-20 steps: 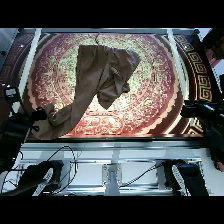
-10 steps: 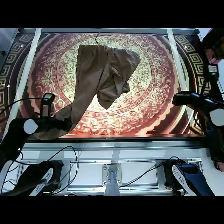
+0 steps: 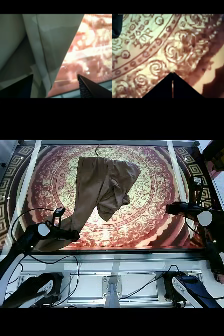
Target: Fold the clothes and pants, and hang the long-sleeved shirts on hangers.
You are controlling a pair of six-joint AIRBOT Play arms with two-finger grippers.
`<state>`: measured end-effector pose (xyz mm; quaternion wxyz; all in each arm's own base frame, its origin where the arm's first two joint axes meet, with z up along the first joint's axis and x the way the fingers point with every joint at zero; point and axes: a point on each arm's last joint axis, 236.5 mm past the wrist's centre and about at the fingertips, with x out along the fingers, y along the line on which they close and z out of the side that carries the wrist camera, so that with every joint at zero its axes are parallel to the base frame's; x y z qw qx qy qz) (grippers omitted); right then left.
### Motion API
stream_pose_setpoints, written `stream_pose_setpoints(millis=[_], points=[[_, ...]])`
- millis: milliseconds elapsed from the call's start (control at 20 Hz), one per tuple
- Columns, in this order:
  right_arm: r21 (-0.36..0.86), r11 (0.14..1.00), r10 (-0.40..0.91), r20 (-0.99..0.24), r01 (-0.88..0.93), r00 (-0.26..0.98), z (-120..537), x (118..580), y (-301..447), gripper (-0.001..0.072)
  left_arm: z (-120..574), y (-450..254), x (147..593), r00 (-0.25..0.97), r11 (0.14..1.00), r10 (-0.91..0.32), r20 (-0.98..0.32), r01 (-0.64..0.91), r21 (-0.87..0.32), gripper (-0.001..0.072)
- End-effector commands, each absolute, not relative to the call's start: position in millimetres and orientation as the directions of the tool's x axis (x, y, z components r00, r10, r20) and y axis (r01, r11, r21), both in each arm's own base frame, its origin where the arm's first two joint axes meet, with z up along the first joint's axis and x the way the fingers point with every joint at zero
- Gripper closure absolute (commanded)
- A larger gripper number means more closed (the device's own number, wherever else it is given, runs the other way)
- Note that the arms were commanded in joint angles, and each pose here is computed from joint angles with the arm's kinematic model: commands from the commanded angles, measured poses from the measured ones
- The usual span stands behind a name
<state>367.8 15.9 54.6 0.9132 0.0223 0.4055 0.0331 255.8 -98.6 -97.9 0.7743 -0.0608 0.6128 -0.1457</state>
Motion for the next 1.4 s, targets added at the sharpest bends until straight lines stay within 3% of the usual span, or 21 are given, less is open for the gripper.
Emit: stream_pose_setpoints(millis=[0,150,200,250,450,550,750,850,950,1000,1100,1350], points=[[0.130,0.991,0.110,-0.708,-0.026,0.698,52.6,384.8,23.6,0.0678,-110.7,-108.0,271.0,0.242,0.950,-0.304,-0.922,0.147,-0.274,0.0190],[0.216,0.976,0.154,-0.715,0.005,0.682,34.7,396.2,33.7,0.0677,-111.5,-107.6,288.4,0.309,0.955,-0.290,-0.906,0.147,-0.256,0.0496],[0.241,0.970,0.166,-0.718,0.018,0.676,27.7,399.8,36.4,0.0677,-109.4,-106.3,293.6,0.329,0.957,-0.286,-0.900,0.146,-0.251,0.0643],[0.266,0.963,0.179,-0.724,0.031,0.666,20.5,403.0,39.5,0.0677,-106.6,-104.6,296.7,0.339,0.958,-0.281,-0.898,0.151,-0.243,0.0686],[0.270,0.962,0.236,-0.764,-0.035,0.600,5.0,419.7,61.6,0.0662,-60.6,-102.2,319.3,0.426,0.956,-0.272,-0.863,0.222,-0.192,0.0686],[0.266,0.959,0.270,-0.767,-0.096,0.581,9.7,439.0,81.3,0.0468,-11.6,-98.3,337.8,0.526,0.954,-0.261,-0.809,0.269,-0.132,0.0686],[0.369,0.924,0.363,-0.761,-0.101,0.538,3.6,480.7,119.2,0.0423,101.2,-70.2,361.3,0.759,0.951,-0.164,-0.630,0.293,0.104,0.0686],[0.467,0.882,0.434,-0.749,-0.065,0.502,-8.3,498.4,138.0,0.0326,139.3,-50.7,362.2,0.840,0.940,-0.096,-0.534,0.252,0.229,0.0687],[0.505,0.862,0.460,-0.732,-0.052,0.503,-13.2,518.7,146.1,0.0311,167.5,-40.0,360.6,0.891,0.924,-0.060,-0.449,0.220,0.313,0.0686],[0.526,0.849,0.472,-0.717,-0.046,0.514,-12.6,529.7,149.8,0.0266,177.8,-39.4,359.8,0.907,0.923,-0.061,-0.416,0.210,0.323,0.0687],[0.594,0.805,0.496,-0.671,-0.001,0.552,-10.7,554.4,156.9,0.0101,187.8,-40.0,359.2,0.922,0.924,-0.066,-0.383,0.202,0.326,0.0686],[0.678,0.717,0.495,-0.659,0.164,0.566,-49.7,594.9,160.1,0.0101,184.8,-40.0,361.3,0.919,0.922,-0.065,-0.389,0.204,0.329,0.0686]])
